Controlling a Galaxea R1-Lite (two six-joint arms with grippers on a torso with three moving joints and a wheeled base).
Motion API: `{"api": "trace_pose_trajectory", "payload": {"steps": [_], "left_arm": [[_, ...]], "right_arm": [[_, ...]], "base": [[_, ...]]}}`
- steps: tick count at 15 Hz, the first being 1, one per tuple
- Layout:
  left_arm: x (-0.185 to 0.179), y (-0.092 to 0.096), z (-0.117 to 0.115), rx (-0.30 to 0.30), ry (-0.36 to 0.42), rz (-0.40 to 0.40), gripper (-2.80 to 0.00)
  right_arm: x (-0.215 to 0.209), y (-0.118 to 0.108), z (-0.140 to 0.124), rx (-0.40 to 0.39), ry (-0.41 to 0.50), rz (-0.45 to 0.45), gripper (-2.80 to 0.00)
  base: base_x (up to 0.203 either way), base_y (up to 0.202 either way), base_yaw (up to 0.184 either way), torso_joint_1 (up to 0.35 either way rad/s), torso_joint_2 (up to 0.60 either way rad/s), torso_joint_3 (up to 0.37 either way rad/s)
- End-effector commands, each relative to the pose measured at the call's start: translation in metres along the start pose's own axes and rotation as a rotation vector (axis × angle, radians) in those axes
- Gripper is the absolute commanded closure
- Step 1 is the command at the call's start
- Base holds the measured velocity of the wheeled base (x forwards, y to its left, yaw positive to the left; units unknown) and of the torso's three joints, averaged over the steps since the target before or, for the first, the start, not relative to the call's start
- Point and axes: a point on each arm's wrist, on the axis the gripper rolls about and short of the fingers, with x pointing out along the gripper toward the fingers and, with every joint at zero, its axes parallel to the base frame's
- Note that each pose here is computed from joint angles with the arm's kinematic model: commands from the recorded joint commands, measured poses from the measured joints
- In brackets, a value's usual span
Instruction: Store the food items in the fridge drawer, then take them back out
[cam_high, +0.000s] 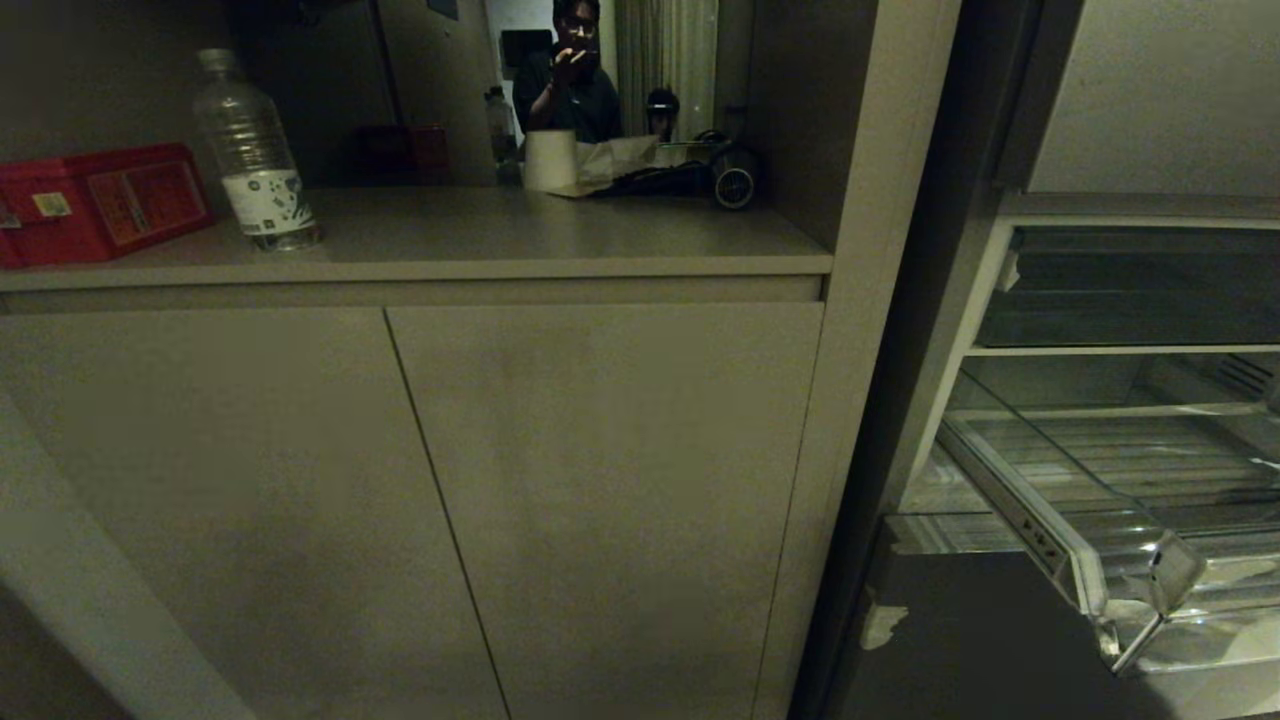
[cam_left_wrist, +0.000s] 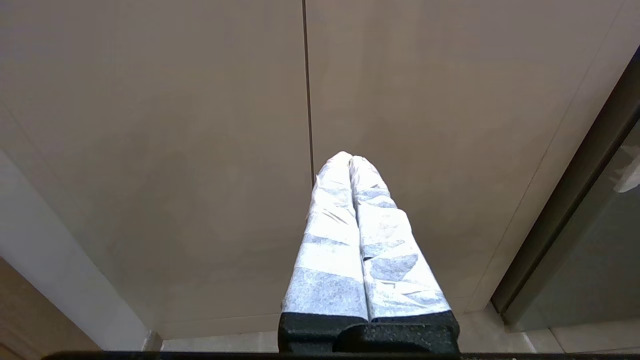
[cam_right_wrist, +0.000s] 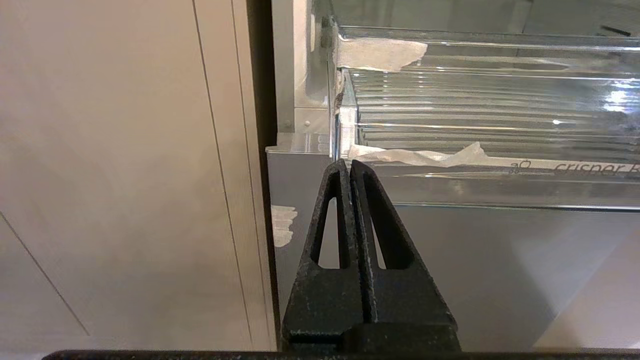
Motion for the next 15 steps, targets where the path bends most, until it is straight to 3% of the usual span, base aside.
{"api": "trace_pose_trajectory", "payload": {"steps": [1, 15], "left_arm": [[0.0001, 0.0000, 0.0000, 0.000, 0.002, 0.000, 0.00], [0.0001, 0.0000, 0.0000, 0.000, 0.002, 0.000, 0.00]], "right_arm": [[0.0017, 0.0001, -0.0085, 0.009, 0.028, 0.000, 0.00], [0.0017, 0.0001, -0.0083, 0.014, 0.027, 0.002, 0.00]], "base": [[0.000, 0.000, 0.000, 0.000, 0.00, 0.000], [0.000, 0.000, 0.000, 0.000, 0.00, 0.000]]}}
